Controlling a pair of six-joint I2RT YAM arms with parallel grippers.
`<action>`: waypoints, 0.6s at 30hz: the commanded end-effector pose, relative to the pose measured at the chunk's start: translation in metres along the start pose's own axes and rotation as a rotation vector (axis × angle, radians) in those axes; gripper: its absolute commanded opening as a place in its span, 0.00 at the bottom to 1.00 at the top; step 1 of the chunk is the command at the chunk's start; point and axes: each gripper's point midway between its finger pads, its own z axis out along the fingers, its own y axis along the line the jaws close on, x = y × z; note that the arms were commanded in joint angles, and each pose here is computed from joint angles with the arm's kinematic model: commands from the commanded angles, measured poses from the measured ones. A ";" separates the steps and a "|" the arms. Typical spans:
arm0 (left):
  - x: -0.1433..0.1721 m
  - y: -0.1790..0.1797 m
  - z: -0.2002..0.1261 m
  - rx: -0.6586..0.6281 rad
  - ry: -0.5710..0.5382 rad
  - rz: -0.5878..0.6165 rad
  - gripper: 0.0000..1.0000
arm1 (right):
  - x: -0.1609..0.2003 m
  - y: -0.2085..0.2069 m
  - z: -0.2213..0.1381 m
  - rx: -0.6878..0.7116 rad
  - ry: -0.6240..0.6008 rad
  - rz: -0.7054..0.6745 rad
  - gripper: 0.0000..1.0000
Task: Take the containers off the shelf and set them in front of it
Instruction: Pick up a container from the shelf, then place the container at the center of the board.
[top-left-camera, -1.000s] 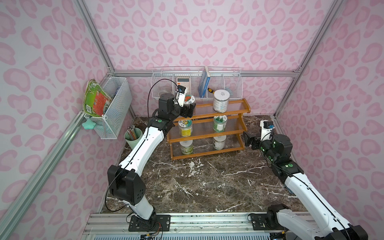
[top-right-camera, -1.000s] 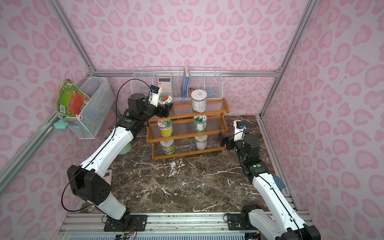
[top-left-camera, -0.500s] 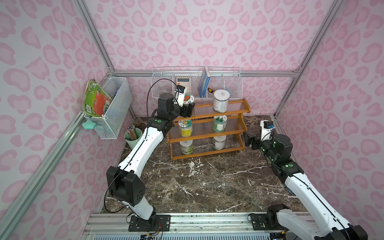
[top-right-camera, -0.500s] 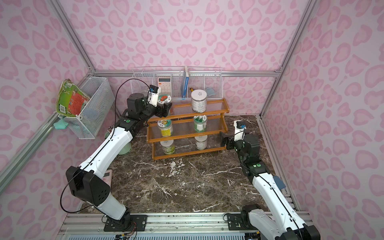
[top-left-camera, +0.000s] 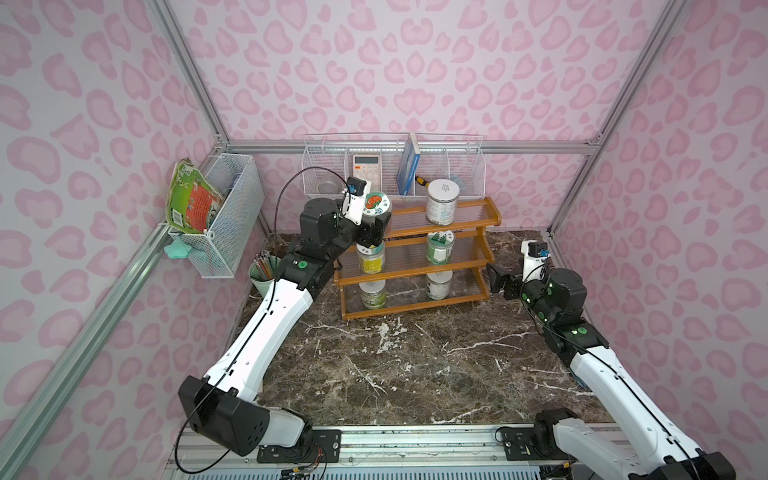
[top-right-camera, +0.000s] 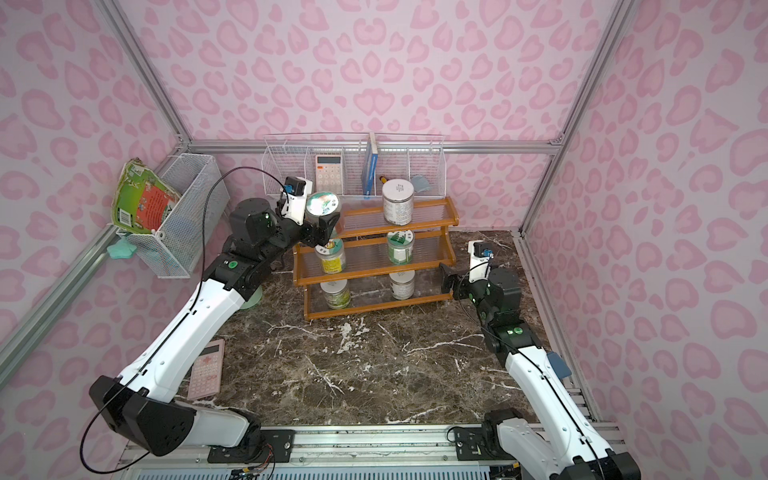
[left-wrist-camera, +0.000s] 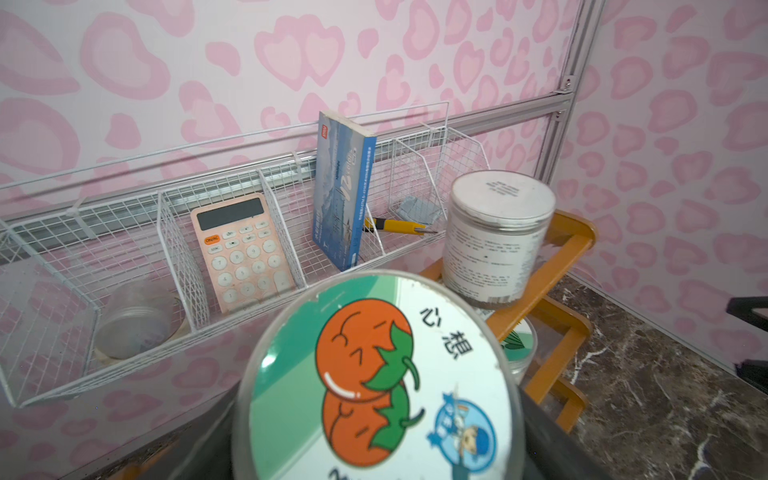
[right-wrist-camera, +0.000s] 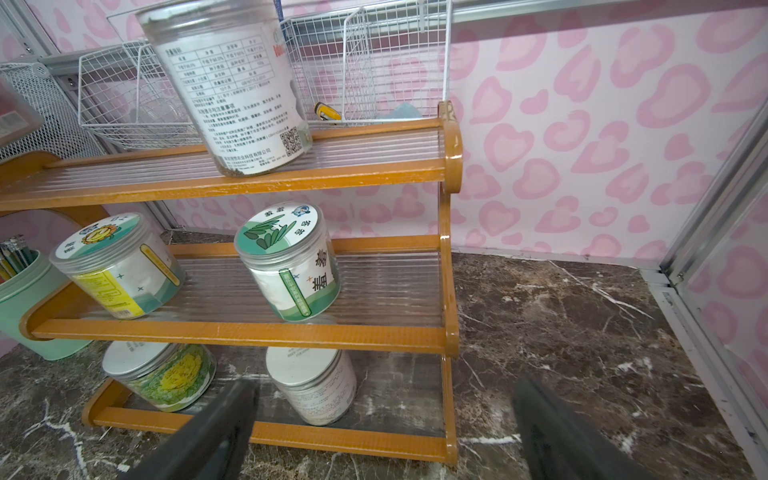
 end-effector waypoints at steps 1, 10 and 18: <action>0.003 -0.014 -0.016 -0.002 -0.011 0.032 0.71 | -0.009 0.004 -0.001 -0.020 -0.031 0.013 0.99; 0.036 -0.059 -0.057 0.028 0.013 0.033 0.70 | -0.010 0.008 -0.002 -0.042 -0.037 0.039 0.99; 0.093 -0.077 -0.076 -0.013 0.088 0.039 0.69 | -0.010 0.009 -0.009 -0.044 -0.040 0.032 0.99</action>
